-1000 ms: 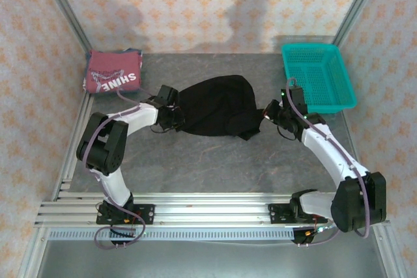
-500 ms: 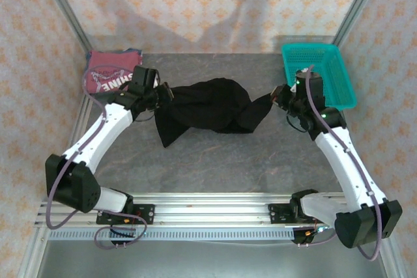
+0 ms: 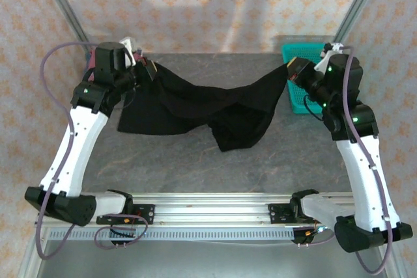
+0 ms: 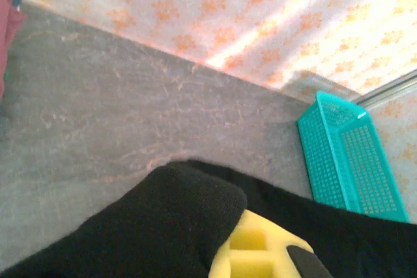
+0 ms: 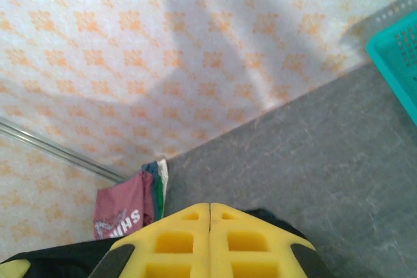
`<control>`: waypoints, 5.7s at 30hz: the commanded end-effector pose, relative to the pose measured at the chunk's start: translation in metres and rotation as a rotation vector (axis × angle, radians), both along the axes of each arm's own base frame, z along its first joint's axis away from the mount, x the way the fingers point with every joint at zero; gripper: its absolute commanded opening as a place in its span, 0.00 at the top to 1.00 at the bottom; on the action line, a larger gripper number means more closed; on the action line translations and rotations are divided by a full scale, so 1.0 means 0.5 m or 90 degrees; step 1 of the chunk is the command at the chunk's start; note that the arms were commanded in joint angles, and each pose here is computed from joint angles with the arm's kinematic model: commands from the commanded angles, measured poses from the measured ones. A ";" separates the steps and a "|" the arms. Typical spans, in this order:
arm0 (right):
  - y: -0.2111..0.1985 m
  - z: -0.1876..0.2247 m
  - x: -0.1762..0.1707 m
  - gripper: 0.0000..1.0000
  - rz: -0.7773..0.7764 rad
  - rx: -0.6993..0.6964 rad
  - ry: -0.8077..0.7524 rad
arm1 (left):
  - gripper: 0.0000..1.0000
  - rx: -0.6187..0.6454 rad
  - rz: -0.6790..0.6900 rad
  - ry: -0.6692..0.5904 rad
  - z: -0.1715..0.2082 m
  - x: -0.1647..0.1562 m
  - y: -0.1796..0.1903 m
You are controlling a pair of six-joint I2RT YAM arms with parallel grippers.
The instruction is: Fold and stack the t-shirts
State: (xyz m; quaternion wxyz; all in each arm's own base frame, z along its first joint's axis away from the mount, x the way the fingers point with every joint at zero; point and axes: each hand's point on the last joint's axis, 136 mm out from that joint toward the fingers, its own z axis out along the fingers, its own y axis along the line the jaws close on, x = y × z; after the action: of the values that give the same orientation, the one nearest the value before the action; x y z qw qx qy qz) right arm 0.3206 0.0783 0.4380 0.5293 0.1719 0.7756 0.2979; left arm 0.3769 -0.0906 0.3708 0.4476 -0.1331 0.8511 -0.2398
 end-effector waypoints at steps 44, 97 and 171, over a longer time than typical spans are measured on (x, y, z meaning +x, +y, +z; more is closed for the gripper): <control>-0.002 -0.420 0.071 1.00 0.049 0.108 0.294 | 0.38 0.049 0.082 0.390 -0.451 -0.164 0.052; -0.048 0.017 0.100 1.00 0.024 0.070 0.022 | 1.00 0.119 0.195 0.051 -0.051 -0.109 0.120; -0.104 0.011 0.738 0.13 -0.067 0.184 -0.253 | 0.23 0.148 0.299 -0.128 -0.030 0.554 0.317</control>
State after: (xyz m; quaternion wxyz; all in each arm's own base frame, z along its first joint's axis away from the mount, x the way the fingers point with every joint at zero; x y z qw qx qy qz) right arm 0.7026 0.0328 0.3390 0.5432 0.2472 0.7137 0.3667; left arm 0.6535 0.0376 0.3285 0.5508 -0.1902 0.8123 -0.0266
